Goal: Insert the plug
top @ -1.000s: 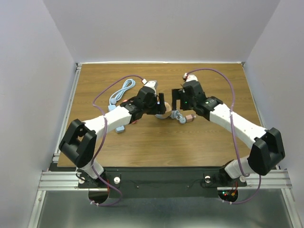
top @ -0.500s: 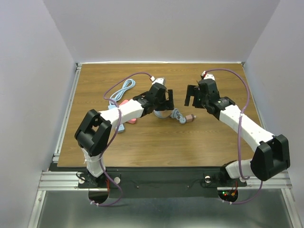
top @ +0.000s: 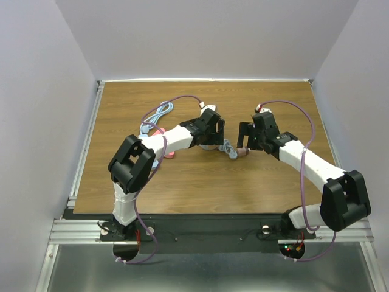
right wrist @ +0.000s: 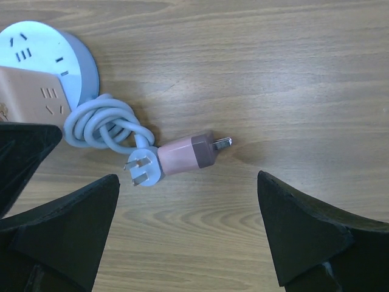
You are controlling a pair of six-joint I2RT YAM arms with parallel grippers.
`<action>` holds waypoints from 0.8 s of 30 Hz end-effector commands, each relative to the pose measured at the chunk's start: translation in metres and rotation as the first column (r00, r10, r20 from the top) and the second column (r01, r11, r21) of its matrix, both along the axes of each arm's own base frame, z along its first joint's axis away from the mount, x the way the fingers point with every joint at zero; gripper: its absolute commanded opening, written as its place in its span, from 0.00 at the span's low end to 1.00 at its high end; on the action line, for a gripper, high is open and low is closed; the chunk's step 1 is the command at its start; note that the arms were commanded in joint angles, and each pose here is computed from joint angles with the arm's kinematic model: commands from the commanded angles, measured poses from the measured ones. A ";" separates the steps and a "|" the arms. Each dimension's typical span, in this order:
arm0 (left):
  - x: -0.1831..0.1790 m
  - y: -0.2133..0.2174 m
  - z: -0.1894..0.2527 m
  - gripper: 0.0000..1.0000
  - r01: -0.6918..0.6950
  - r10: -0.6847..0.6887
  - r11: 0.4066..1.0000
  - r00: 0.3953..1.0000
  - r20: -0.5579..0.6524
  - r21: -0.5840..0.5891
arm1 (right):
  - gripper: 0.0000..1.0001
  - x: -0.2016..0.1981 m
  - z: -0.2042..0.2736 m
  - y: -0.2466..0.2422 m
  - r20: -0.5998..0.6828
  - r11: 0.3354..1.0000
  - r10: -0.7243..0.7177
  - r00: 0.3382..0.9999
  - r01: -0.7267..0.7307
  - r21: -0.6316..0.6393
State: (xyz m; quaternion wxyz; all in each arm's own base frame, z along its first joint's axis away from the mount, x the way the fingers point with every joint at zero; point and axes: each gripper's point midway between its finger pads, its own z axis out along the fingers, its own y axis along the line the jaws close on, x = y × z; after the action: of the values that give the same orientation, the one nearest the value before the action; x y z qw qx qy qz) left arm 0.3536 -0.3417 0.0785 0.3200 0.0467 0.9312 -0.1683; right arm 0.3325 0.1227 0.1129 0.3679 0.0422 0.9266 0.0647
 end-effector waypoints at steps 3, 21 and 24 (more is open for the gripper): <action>0.002 0.000 0.004 0.63 0.060 -0.062 0.995 0.998 0.028 0.075 | 1.00 0.010 0.018 0.005 0.071 0.999 0.014 0.997 -0.017 0.035; -0.035 0.046 -0.010 0.19 0.423 -0.445 0.837 0.895 -0.018 0.346 | 1.00 0.006 0.003 0.014 0.019 0.997 0.054 0.998 -0.056 0.060; -0.032 0.048 0.006 0.15 0.408 -0.440 0.843 0.898 0.011 0.351 | 1.00 0.010 0.006 0.019 0.022 0.995 0.061 0.998 -0.063 0.076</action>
State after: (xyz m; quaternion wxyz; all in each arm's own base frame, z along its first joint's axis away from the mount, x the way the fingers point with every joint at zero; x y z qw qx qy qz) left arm 0.3324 -0.3152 0.0678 0.3126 0.2693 0.9050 -0.1038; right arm 0.3283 0.1333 0.1061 0.3516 0.0251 0.9315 0.0895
